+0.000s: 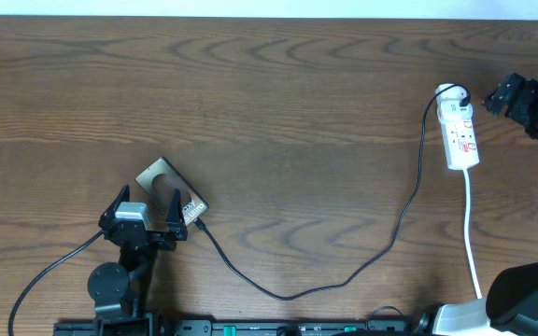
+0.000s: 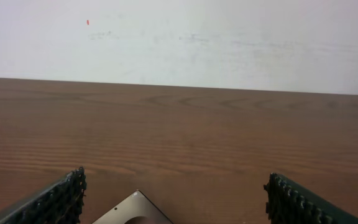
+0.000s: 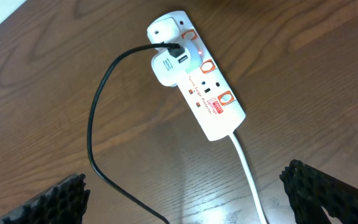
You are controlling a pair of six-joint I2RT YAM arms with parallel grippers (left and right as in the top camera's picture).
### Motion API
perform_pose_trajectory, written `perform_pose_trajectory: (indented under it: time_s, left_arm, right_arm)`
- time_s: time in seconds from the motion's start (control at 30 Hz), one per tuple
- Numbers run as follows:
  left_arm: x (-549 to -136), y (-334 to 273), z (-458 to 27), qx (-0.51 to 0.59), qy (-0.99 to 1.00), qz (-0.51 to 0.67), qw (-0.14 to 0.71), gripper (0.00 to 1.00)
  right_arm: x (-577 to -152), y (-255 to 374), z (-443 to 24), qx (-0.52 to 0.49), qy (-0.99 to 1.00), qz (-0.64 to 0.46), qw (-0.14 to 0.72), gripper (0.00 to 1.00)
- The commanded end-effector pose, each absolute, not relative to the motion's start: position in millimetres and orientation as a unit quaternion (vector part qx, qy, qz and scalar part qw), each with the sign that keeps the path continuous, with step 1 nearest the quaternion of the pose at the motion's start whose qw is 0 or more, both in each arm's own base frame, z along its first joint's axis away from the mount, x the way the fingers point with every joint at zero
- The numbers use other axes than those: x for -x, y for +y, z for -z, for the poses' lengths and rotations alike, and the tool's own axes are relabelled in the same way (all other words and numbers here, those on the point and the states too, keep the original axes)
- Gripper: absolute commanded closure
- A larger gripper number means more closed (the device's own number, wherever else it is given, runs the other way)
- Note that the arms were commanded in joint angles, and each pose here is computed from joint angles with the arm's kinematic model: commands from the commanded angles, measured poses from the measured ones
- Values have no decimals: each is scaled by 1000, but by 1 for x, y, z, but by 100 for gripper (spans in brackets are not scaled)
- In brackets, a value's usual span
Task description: Plug charger to phone and switch on socket
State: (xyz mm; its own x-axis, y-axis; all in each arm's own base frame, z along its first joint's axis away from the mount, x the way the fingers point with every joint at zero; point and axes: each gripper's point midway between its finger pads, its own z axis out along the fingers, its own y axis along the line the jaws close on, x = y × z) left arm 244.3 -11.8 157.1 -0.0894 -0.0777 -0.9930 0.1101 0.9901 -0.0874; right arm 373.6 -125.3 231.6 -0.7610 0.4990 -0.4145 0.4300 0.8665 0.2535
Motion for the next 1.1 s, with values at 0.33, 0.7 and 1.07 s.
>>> perform_pose_trajectory:
  time_s: [0.33, 0.7, 1.07]
  left_arm:
    - [-243, -14, -143, -14, 751, 76, 656, 10]
    - [-243, -14, -143, -14, 751, 76, 656, 10]
    - [-243, -14, -143, -14, 751, 76, 656, 10]
  right_arm:
    - [-384, -118, -237, -264, 927, -74, 257, 1]
    - [-439, -21, -255, -123, 901, -85, 408, 1]
    - [-400, 31, -270, -77, 831, -44, 549, 1]
